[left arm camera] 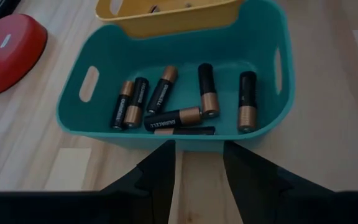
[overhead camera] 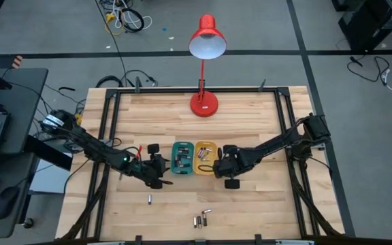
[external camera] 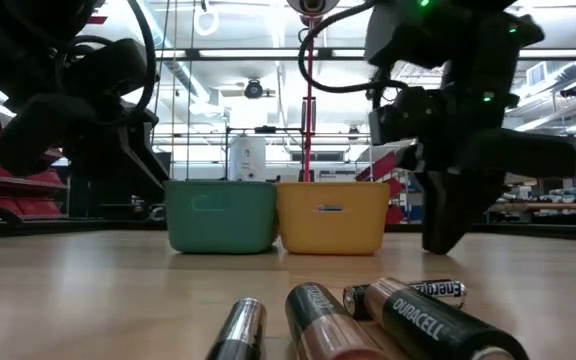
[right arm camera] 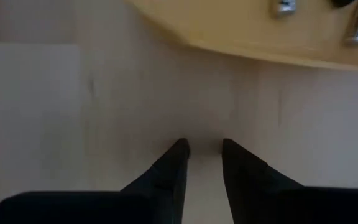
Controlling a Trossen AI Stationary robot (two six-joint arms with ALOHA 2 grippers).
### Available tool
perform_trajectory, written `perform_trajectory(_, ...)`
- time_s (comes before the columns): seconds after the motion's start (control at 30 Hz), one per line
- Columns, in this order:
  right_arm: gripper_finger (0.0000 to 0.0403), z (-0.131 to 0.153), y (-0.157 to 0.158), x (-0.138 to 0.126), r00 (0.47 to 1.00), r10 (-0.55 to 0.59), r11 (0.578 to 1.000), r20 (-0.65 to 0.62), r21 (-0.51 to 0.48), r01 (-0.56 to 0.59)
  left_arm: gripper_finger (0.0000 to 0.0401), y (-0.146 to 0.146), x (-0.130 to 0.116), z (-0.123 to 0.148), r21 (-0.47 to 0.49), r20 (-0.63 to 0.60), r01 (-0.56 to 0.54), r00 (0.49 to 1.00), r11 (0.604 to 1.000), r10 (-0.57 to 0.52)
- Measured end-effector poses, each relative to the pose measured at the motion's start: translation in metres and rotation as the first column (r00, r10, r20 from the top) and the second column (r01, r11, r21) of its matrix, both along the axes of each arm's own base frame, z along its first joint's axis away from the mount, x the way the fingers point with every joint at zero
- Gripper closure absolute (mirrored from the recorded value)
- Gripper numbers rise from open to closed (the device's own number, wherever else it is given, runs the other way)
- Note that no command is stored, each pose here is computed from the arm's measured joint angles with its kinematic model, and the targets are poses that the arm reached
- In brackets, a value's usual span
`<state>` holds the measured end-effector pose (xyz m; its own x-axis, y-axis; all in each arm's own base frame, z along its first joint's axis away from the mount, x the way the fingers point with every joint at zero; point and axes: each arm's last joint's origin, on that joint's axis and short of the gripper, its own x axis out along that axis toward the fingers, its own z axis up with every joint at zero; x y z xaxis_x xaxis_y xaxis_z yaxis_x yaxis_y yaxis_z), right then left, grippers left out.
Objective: Sort batteries
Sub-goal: Adjust the blue and yellow bins, then put the white battery into the yellow bin
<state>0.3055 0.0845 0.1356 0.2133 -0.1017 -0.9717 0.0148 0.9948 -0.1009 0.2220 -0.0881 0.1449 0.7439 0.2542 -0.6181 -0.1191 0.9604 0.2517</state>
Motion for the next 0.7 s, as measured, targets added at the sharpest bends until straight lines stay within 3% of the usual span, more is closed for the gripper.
perform_trajectory(0.2, 0.0318, 0.001, 0.028, -0.003, 0.999, 0.026, 0.994, 0.045, 0.101, -0.03, 0.0249, -0.003, 0.004, 0.004, -0.032, 0.057, 0.021, 0.998, 0.999, -0.019)
perform_trajectory(0.43, 0.0321, 0.011, 0.069, 0.008, 0.952, 0.04, 0.962, 0.303, 0.247, -0.119, 0.0249, 0.002, 0.006, 0.005, -0.01, 0.062, -0.006, 0.998, 1.0, 0.006)
perform_trajectory(0.5, 0.0321, 0.016, 0.079, 0.011, 0.919, 0.028, 0.964, 0.393, 0.233, -0.129, 0.0249, 0.005, 0.005, 0.003, 0.006, 0.044, -0.021, 0.999, 1.0, 0.02)
perform_trajectory(0.57, 0.0321, 0.017, 0.084, 0.011, 0.888, -0.045, 0.978, 0.459, 0.201, -0.054, 0.0249, 0.009, 0.004, 0.002, 0.047, 0.026, -0.052, 0.998, 0.998, 0.051)
perform_trajectory(0.7, 0.0317, 0.011, 0.09, 0.002, 0.884, -0.076, 0.982, 0.462, 0.188, -0.014, 0.0249, 0.017, 0.003, -0.001, 0.072, -0.004, -0.11, 0.994, 0.991, 0.11)
